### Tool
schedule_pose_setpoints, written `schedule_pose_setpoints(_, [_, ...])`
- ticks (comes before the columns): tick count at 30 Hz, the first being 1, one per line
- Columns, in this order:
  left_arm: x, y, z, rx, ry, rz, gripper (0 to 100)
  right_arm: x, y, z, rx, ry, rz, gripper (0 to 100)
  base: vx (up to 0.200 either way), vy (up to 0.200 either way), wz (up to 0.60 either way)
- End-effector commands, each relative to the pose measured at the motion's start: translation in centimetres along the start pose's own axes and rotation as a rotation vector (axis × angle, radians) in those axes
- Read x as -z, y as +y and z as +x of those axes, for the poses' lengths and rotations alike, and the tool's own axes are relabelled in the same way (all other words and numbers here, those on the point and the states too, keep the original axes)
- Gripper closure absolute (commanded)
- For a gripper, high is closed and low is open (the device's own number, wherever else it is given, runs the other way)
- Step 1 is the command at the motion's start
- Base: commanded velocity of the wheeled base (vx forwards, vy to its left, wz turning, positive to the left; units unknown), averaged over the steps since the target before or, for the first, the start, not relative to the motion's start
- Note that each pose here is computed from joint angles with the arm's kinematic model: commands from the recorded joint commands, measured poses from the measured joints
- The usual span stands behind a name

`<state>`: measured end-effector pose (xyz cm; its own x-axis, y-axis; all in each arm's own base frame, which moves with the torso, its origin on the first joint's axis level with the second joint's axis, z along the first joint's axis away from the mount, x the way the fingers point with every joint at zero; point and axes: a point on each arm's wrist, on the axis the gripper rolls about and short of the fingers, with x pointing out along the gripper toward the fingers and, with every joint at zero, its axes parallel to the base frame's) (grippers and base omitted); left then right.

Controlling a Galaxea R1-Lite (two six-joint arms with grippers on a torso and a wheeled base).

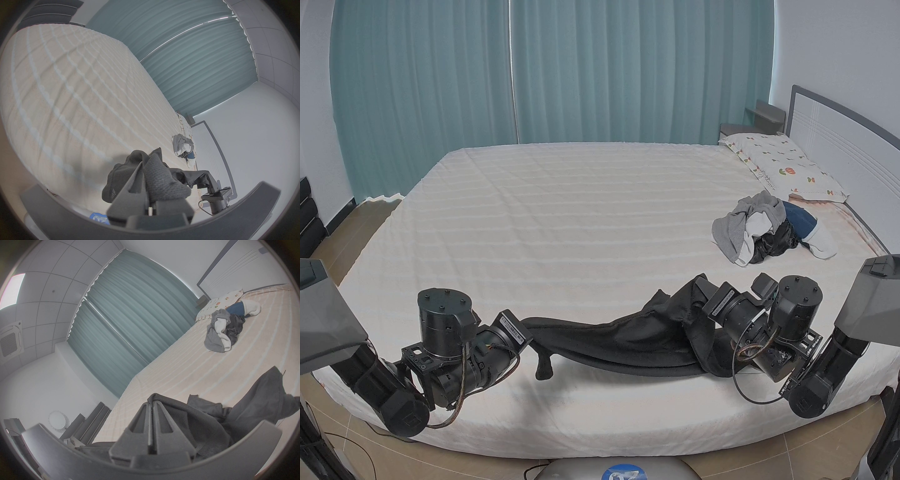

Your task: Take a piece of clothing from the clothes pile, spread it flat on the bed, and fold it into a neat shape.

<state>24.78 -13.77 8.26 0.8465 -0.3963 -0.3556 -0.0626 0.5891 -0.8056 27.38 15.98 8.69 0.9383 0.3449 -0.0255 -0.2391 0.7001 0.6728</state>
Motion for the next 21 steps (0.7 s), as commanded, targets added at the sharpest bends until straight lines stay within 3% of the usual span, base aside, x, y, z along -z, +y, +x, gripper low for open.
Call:
schedule_pose_setpoints(1, [0.1, 0.0, 0.0, -0.002, 0.003, 0.001, 100, -0.5, 0.3, -0.9, -0.016, 0.001, -0.002, 100, -0.200, 0.000, 0.00])
schedule_pose_setpoints(6, [0.0, -0.2, -0.2, 0.006, -0.001, 0.003, 100, -1.2, 0.9, -2.7, -0.091, 0.061, -0.003, 100, -0.200, 0.000, 0.00])
schedule_pose_setpoints(15, [-0.3, -1.9, -2.3, 0.083, -0.021, 0.013, 100, -2.6, 2.5, -4.6, -0.155, 0.028, -0.051, 100, -0.200, 0.000, 0.00])
schedule_pose_setpoints(20, [-0.6, -3.1, -4.0, 0.142, -0.038, 0.024, 100, -4.2, 4.2, -5.9, -0.221, -0.029, -0.050, 100, -0.160, 0.000, 0.00])
schedule_pose_setpoints(21, [-1.3, -4.0, -5.2, 0.191, -0.067, 0.034, 100, -6.2, 5.5, -7.4, -0.283, -0.100, -0.055, 100, 0.000, 0.000, 0.00])
